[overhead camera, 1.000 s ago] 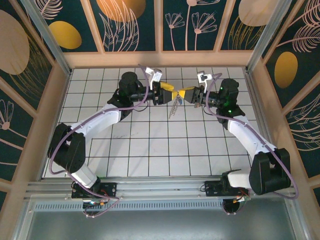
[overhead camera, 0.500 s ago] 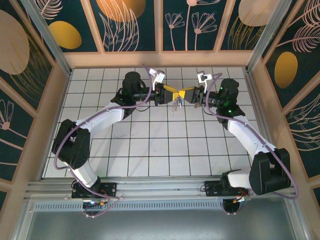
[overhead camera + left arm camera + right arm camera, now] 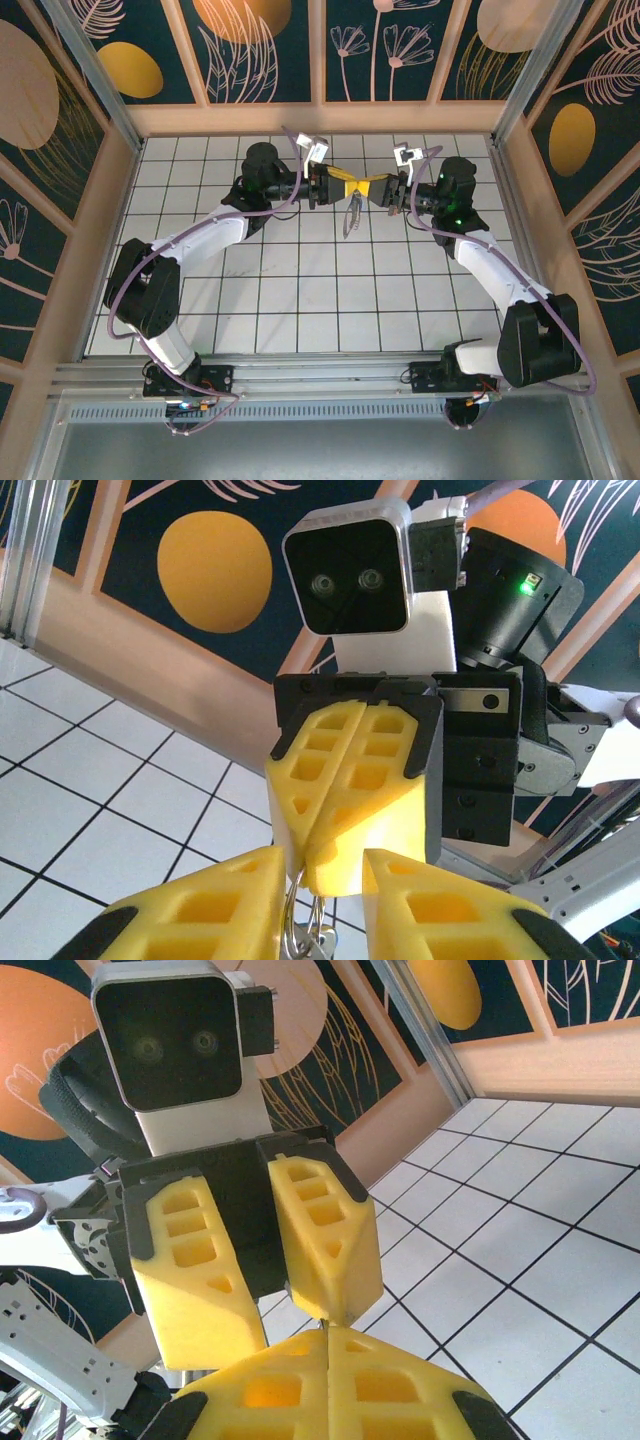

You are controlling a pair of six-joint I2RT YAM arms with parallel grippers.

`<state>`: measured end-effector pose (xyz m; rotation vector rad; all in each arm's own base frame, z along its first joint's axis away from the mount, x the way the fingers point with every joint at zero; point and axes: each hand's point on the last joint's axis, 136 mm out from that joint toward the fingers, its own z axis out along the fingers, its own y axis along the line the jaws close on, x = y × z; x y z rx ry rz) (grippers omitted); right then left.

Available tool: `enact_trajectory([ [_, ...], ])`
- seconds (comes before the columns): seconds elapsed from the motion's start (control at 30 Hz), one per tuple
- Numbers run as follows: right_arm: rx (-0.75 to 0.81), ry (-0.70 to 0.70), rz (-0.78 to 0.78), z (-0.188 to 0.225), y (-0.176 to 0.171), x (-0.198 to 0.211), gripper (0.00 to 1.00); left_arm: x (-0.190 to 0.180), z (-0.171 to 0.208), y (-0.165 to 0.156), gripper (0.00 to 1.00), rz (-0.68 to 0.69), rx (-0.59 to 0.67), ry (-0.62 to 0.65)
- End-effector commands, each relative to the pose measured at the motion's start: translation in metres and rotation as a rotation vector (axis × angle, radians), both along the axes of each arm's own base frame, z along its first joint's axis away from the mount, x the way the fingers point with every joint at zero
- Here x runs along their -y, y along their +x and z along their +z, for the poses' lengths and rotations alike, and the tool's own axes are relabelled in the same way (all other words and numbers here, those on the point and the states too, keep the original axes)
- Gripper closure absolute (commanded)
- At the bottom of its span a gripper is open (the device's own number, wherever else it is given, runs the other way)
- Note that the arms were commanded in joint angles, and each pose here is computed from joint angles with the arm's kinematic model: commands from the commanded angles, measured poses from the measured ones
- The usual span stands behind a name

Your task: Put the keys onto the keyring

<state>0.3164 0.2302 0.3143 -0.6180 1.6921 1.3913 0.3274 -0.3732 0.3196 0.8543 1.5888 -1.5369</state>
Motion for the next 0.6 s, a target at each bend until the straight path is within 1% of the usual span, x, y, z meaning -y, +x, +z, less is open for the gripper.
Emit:
enact_trajectory([
  [0.0,0.061,0.014,0.004,0.011,0.001,0.001,1.00,-0.002,0.003,-0.003,0.71,-0.022,0.027,-0.022],
  [0.2,0.059,0.014,-0.010,0.010,0.004,0.002,1.00,-0.003,-0.005,-0.005,0.71,-0.026,0.017,-0.014],
  [0.27,0.059,0.016,-0.010,0.011,0.004,0.002,1.00,-0.003,-0.007,-0.004,0.69,-0.022,0.015,-0.011],
  [0.33,0.059,0.016,-0.010,0.011,0.004,0.002,1.00,-0.003,-0.008,-0.004,0.69,-0.022,0.015,-0.011],
  [0.43,0.056,0.017,-0.008,0.010,0.004,0.002,1.00,-0.003,-0.006,-0.005,0.75,-0.025,0.015,-0.017],
  [0.53,0.057,0.018,-0.010,0.010,0.004,0.002,1.00,-0.003,-0.003,-0.007,0.84,-0.033,0.020,-0.028],
  [0.57,0.056,0.019,-0.008,0.009,0.003,0.002,1.00,-0.003,-0.002,-0.007,0.85,-0.035,0.020,-0.031],
])
